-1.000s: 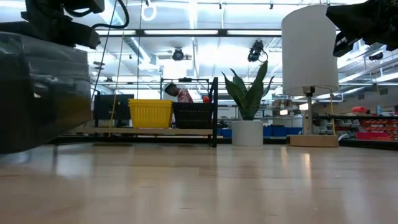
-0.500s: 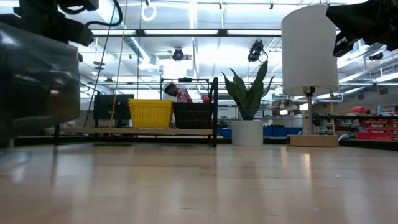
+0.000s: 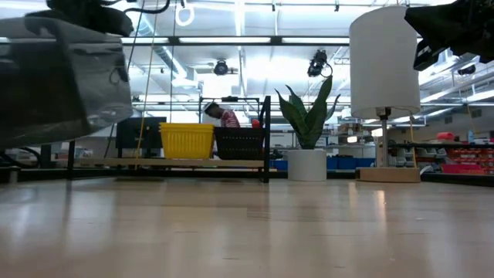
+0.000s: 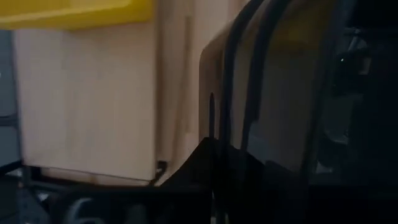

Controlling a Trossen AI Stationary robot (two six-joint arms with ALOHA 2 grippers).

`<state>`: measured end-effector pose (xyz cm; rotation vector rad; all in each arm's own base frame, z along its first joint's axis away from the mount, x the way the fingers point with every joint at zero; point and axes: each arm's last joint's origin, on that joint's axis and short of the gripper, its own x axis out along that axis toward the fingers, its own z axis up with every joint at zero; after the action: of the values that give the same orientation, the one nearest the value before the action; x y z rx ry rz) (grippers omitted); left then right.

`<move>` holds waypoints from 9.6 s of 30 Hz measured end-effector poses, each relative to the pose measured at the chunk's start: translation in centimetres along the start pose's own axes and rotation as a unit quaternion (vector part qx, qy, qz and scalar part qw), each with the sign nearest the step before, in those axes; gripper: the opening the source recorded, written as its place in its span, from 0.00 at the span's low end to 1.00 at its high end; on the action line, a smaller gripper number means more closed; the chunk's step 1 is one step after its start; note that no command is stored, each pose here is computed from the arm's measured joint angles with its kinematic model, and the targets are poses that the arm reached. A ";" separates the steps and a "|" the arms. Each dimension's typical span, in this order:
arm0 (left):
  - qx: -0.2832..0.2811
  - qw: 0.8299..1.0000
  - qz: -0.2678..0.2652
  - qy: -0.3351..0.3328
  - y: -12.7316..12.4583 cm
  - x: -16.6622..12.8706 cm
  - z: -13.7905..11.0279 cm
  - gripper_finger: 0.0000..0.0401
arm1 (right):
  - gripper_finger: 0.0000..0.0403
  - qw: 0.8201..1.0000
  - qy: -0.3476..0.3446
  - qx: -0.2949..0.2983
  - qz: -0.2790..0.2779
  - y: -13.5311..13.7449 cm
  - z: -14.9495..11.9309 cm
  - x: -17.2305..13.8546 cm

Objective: Stack baskets on shelf by color
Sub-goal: Put the stacked black bins on the shelf, then adjust the bins on the shelf

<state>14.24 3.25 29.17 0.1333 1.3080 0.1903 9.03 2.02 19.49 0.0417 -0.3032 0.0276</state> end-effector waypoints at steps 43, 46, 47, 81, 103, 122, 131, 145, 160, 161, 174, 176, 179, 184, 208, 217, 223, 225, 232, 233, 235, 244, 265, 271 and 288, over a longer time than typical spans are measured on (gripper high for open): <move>-0.024 0.994 -0.055 0.094 19.7 4.0 2.4 0.04 | 0.03 1.000 0.000 0.000 0.000 0.0 0.0 0.0; -0.049 0.992 -0.055 0.102 20.6 4.5 2.1 0.04 | 0.03 1.000 0.000 0.000 0.000 0.0 0.0 0.0; -0.057 0.991 -0.056 0.106 20.7 4.7 2.1 0.04 | 0.03 1.000 0.000 0.000 0.000 0.0 0.0 0.0; -0.114 0.987 -0.007 0.114 22.1 7.3 3.2 0.04 | 0.03 1.000 0.000 0.000 0.000 0.0 0.0 0.0; -0.037 0.995 0.013 0.090 22.8 7.4 3.5 0.11 | 0.03 1.000 0.000 0.000 0.000 0.0 0.0 0.0; 0.055 0.993 0.049 0.088 23.9 7.4 3.2 0.06 | 0.03 1.000 0.000 0.000 0.000 0.0 0.0 0.0; 0.055 0.992 0.058 0.096 24.0 7.4 3.2 0.08 | 0.03 1.000 0.000 0.000 0.000 0.0 0.0 0.0; 0.023 0.984 0.127 0.120 24.1 7.0 4.1 0.48 | 0.03 1.000 0.000 0.000 0.000 0.0 0.0 0.0; 0.013 0.986 0.144 -0.086 20.9 2.2 7.8 0.39 | 0.03 1.000 0.000 0.000 0.000 0.0 0.0 0.0; 0.009 0.987 0.129 -0.098 20.6 2.2 8.1 0.38 | 0.03 1.000 0.000 0.000 0.000 0.0 0.0 0.0; -0.009 1.000 -0.003 0.015 17.4 7.3 9.8 0.25 | 0.03 1.000 0.001 0.000 0.000 0.0 0.0 0.0; -0.010 0.999 -0.003 0.044 17.4 7.7 9.6 0.22 | 0.03 1.000 0.000 0.000 0.000 0.0 0.0 0.0; -0.008 0.998 -0.001 0.070 17.3 7.9 9.3 0.19 | 0.03 1.000 0.000 0.000 0.000 0.0 0.0 0.0; 0.003 0.998 0.003 0.058 17.2 7.3 9.9 0.15 | 0.03 1.000 0.001 0.000 0.000 0.0 0.0 0.0; 0.018 0.987 0.054 0.151 12.9 14.9 14.8 0.17 | 0.03 1.000 0.000 0.000 0.000 0.0 0.0 0.0; 0.044 0.980 0.069 0.182 13.2 14.5 14.2 0.17 | 0.03 1.000 0.000 0.000 0.000 0.0 0.0 0.0; 0.036 0.972 0.076 0.218 14.0 14.3 13.1 0.15 | 0.03 1.000 0.000 0.000 0.000 0.0 0.0 0.0; 0.038 0.971 0.084 0.221 14.4 14.3 13.0 0.15 | 0.03 1.000 0.000 0.000 0.000 0.0 0.0 0.0; 0.051 0.969 0.088 0.226 14.8 14.4 12.8 0.15 | 0.03 1.000 0.000 0.000 0.000 0.0 0.0 0.0; 0.052 0.969 0.089 0.227 14.8 14.4 12.8 0.15 | 0.03 1.000 0.000 0.000 0.000 0.0 0.0 0.0; 0.055 0.968 0.088 0.227 14.8 14.3 12.8 0.14 | 0.03 1.000 0.000 0.000 0.000 0.0 0.0 0.0; 0.031 0.991 0.096 0.085 15.3 9.2 16.0 0.14 | 0.03 1.000 0.000 0.000 0.000 0.0 0.0 0.0; -0.095 0.980 -0.001 -0.173 11.3 14.8 19.0 0.21 | 0.03 1.000 0.000 0.000 0.000 0.0 0.0 0.0; -0.062 0.989 0.088 -0.105 12.1 14.5 18.3 0.17 | 0.03 1.000 0.000 0.000 0.000 0.0 0.0 0.0; -0.008 0.996 0.055 -0.069 12.9 13.0 16.7 0.13 | 0.03 1.000 0.000 0.000 0.000 0.0 0.0 0.0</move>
<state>32.79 18.78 23.83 0.2005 1.1629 0.2808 9.04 2.02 19.47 0.0414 -0.3024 0.0277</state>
